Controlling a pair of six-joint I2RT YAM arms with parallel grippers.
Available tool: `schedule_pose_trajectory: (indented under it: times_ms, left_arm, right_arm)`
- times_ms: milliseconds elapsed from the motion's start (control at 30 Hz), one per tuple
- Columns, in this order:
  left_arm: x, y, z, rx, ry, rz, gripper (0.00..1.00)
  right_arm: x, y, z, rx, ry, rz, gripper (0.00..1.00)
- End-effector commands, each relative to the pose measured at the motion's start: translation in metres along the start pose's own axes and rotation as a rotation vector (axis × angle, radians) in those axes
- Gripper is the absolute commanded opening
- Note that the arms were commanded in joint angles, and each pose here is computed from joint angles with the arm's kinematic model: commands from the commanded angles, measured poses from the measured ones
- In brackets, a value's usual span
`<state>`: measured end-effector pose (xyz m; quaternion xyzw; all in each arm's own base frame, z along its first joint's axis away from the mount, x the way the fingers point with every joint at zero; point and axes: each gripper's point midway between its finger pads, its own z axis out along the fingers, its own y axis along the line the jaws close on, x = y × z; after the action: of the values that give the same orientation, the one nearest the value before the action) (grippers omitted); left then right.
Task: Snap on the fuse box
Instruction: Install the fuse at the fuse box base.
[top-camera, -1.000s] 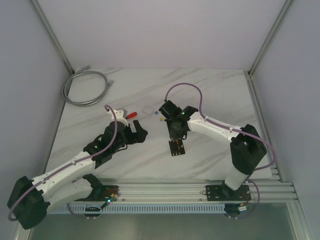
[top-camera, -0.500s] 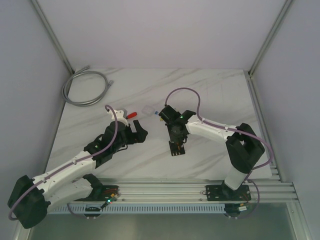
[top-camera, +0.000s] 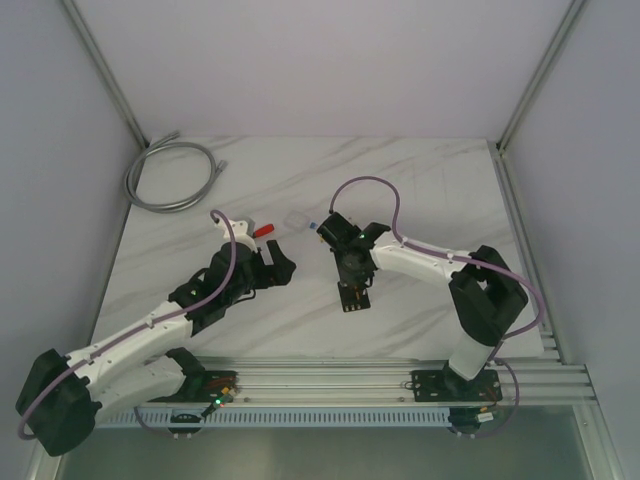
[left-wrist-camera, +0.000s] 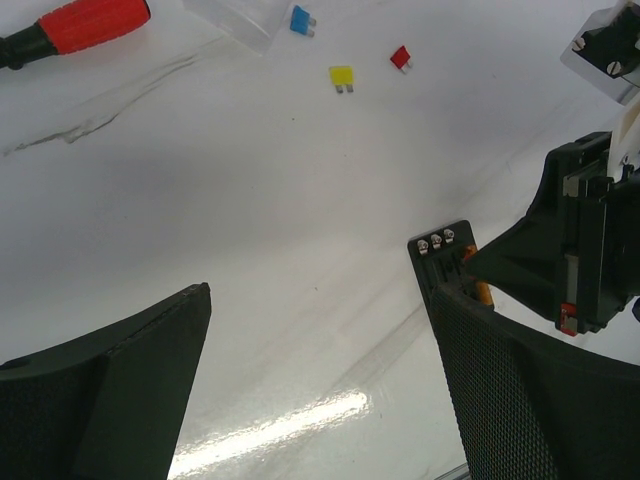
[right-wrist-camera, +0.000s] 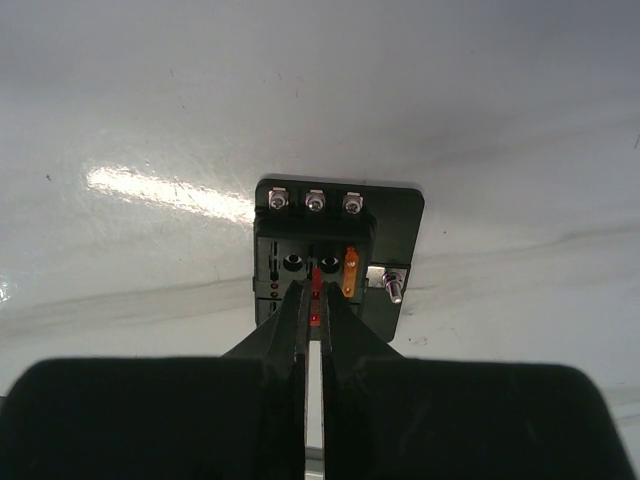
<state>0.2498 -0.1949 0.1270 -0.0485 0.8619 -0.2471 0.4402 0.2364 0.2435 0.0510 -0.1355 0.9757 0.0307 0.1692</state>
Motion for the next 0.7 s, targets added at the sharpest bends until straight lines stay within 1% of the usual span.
schedule_pose_trajectory:
  times_ms: [0,267,667]
  left_arm:
    - [-0.002,-0.003,0.001,0.005,0.007,-0.013,1.00]
    - [-0.001,-0.004,0.000,0.011,0.010,-0.016,1.00]
    - [-0.001,-0.004,0.000,0.013,0.011,-0.026,1.00]
  right_arm:
    - [0.006,-0.004,0.009,0.036,0.007,0.005,0.00]
    - [0.005,-0.001,0.010,0.022,-0.004,0.021,0.00]
    - [-0.004,-0.004,0.000,0.033,-0.053,0.042,0.00]
